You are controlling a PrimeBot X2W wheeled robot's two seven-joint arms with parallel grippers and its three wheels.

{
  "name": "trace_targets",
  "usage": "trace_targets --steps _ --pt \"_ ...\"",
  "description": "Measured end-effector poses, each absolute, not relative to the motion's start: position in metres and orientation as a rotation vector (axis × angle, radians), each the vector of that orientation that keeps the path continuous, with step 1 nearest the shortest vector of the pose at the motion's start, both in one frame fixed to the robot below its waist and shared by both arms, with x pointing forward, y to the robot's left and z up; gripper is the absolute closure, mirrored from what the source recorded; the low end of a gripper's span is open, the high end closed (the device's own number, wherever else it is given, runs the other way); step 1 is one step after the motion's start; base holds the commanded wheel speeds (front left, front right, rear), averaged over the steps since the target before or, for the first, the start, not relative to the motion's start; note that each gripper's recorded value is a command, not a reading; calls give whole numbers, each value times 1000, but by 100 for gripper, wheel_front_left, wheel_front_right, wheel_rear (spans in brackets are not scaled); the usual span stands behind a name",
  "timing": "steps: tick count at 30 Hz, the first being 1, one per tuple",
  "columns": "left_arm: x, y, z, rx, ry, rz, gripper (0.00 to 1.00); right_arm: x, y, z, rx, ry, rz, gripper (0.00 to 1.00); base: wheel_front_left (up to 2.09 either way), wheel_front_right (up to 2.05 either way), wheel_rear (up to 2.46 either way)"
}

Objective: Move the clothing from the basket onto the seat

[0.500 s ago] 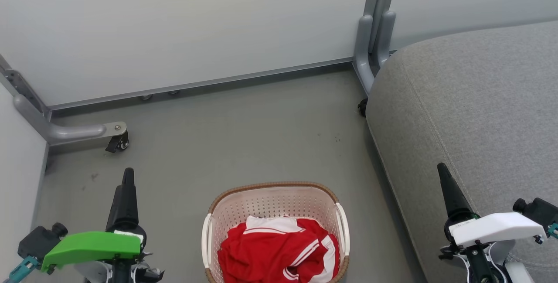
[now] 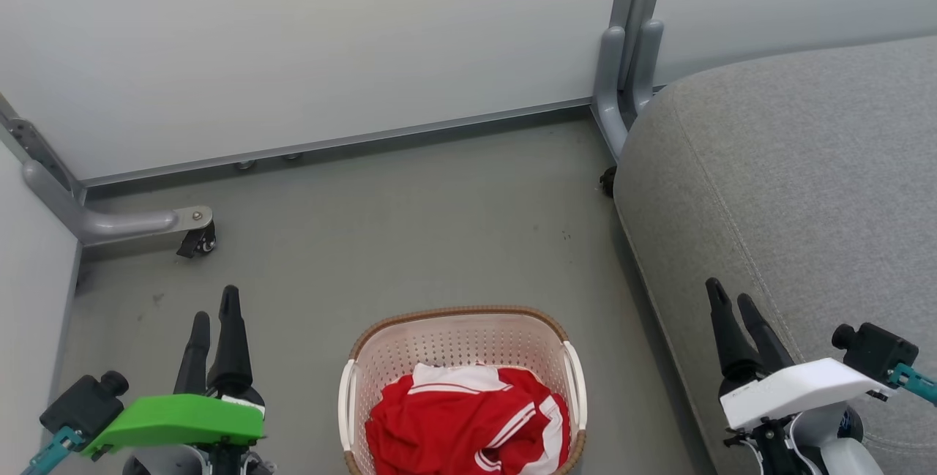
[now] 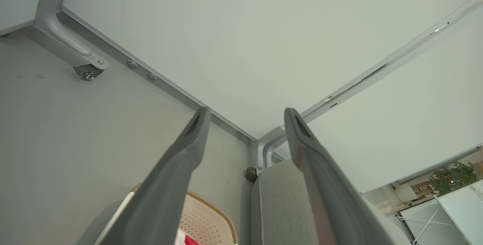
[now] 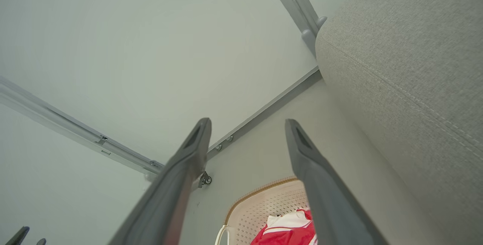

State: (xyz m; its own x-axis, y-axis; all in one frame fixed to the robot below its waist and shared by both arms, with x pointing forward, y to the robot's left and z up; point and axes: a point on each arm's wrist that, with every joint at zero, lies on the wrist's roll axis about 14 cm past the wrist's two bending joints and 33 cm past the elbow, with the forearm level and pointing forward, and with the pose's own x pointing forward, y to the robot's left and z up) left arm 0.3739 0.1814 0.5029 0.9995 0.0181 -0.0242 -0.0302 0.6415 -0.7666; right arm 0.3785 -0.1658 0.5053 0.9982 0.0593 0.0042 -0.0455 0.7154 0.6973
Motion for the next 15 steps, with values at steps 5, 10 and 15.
trace_targets --steps 5,10,15 --pt "372 179 505 -801 6 19 0 379 -160 508 697 12 81 0 0 0 0" --pt "373 177 509 -729 -12 9 0 379 -160 512 634 -10 85 0 0 0 0" --pt "373 172 513 -668 -23 -7 0 377 -160 513 587 -20 89 0 0 0 0"
